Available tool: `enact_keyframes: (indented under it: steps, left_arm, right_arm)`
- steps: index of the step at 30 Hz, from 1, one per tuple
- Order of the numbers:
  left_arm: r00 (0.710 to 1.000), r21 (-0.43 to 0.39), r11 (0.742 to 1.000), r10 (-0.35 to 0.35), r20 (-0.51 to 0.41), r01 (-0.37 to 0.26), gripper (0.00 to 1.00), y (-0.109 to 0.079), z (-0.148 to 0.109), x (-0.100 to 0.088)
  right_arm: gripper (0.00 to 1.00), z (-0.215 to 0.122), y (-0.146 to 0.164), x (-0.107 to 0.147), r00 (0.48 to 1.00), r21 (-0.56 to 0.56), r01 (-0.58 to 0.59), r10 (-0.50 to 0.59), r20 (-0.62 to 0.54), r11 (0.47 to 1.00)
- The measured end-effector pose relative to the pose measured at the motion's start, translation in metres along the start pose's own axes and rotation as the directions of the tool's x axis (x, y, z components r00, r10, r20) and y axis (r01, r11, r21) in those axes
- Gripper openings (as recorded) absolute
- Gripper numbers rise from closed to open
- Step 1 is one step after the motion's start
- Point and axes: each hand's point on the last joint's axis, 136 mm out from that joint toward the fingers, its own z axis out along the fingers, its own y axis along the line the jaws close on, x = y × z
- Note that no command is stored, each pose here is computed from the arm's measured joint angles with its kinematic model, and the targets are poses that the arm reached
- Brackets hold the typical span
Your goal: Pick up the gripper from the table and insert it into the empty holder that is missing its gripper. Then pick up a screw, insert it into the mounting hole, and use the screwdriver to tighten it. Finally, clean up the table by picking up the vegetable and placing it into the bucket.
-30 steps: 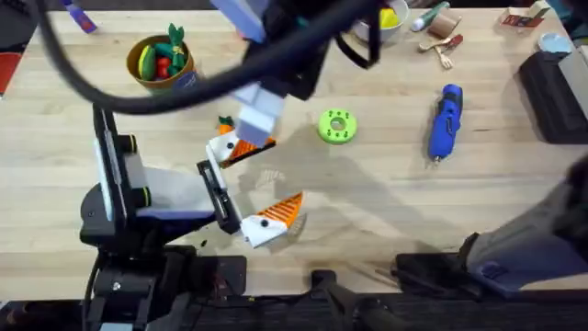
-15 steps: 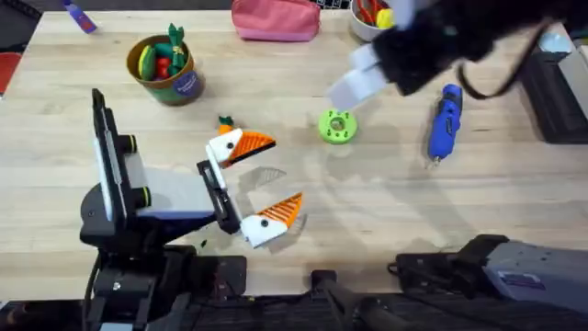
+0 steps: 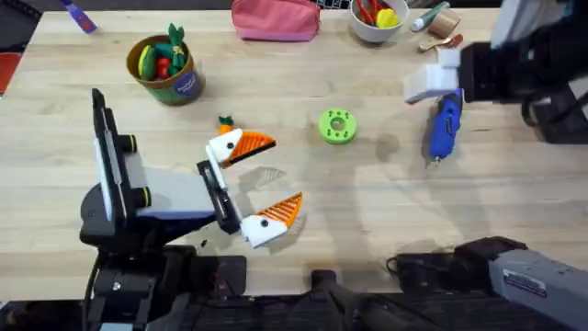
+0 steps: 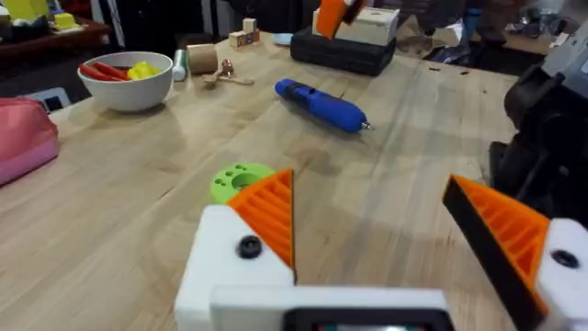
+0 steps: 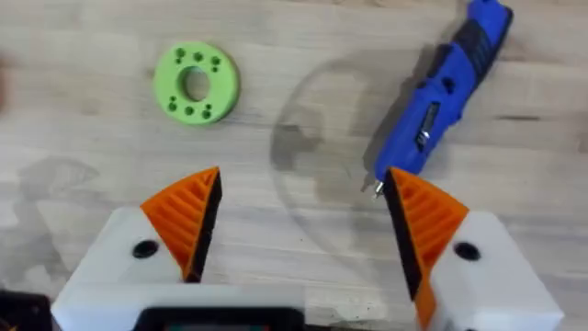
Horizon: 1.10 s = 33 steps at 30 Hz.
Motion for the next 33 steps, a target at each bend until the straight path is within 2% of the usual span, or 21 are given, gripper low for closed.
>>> enact_keyframes:
  steps: [7,24,25,27,31,33]
  left_arm:
    - [1.000,0.000,1.000,0.000,0.000,0.000,0.985,0.000,0.000,0.000]
    - [1.000,0.000,1.000,0.000,0.000,0.000,0.984,0.000,0.000,0.000]
    - [1.000,0.000,1.000,0.000,0.000,0.000,0.924,0.000,0.000,0.000]
    - [1.000,0.000,1.000,0.000,0.000,0.000,0.678,0.000,0.000,0.000]
    - [1.000,0.000,1.000,0.002,0.000,-0.002,0.056,0.000,0.000,0.000]
    - [1.000,0.000,1.000,0.004,0.000,-0.004,0.011,0.000,0.000,0.000]
  right_arm:
    - [0.994,0.014,-0.027,0.016,0.988,0.050,-0.149,0.151,-0.040,0.988]
    - [0.994,0.017,-0.028,0.021,0.983,0.057,-0.171,0.174,-0.054,0.984]
    - [0.994,0.017,-0.028,0.021,0.983,0.057,-0.171,0.174,-0.054,0.984]
    - [0.994,0.017,-0.028,0.021,0.983,0.057,-0.171,0.174,-0.054,0.984]
    - [0.994,0.017,-0.028,0.020,0.983,0.057,-0.171,0.174,-0.053,0.984]
    - [0.994,0.017,-0.028,0.020,0.983,0.056,-0.171,0.174,-0.051,0.984]
